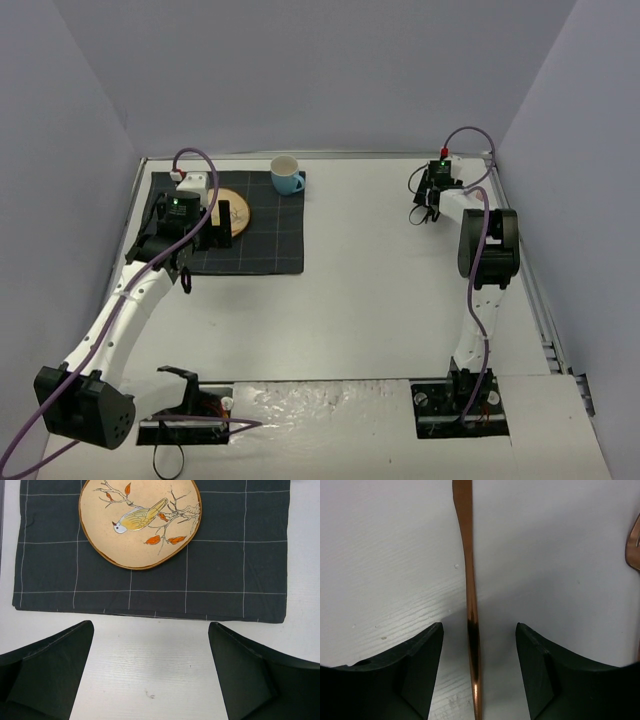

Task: Set the dinner table for one person

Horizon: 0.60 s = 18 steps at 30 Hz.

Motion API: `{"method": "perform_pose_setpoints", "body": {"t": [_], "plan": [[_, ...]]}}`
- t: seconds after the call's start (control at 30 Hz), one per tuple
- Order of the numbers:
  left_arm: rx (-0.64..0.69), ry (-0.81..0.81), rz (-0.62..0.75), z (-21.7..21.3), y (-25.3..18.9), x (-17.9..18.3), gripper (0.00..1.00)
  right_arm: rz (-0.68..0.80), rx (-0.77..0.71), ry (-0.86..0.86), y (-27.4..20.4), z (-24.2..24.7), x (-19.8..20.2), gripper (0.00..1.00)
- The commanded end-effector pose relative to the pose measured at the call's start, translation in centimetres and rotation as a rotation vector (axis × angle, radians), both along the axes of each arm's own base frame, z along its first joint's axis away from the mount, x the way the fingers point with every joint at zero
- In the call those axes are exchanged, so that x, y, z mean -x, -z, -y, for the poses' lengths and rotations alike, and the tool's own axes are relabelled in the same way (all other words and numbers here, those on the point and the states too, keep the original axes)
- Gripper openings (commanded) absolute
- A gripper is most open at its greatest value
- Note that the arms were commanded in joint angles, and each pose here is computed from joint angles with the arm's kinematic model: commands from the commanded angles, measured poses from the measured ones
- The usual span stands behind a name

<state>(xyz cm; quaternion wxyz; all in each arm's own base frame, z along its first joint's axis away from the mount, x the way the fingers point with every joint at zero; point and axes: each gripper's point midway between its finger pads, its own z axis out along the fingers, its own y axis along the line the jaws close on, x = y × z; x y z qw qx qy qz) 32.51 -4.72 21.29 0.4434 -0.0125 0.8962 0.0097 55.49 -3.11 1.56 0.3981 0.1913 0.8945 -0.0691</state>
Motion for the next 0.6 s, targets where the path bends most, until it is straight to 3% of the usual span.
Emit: {"method": "perform_pose_setpoints", "body": {"t": [0.0, 0.23, 0.33, 0.47, 0.57], "plan": [[-0.01, -0.018, 0.1, -0.5, -2.6, -1.4, 0.97, 0.055, 0.015, 0.013, -1.8, 0.7, -1.5, 0.52], [-0.024, -0.032, 0.11, -0.9, -3.0, -1.3, 0.97, 0.011, 0.029, 0.015, -0.8, 0.7, -0.7, 0.34], [-0.028, -0.037, 0.109, -1.0, -2.9, -1.2, 0.97, -0.008, 0.029, 0.014, -0.3, 0.8, -0.3, 0.22], [-0.036, -0.046, 0.113, -1.2, -3.1, -1.2, 0.97, -0.026, 0.025, 0.005, 0.0, 0.7, 0.3, 0.0], [-0.041, -0.052, 0.115, -1.4, -3.1, -1.2, 0.97, -0.007, 0.024, -0.003, -1.5, 0.4, 0.9, 0.0]]}}
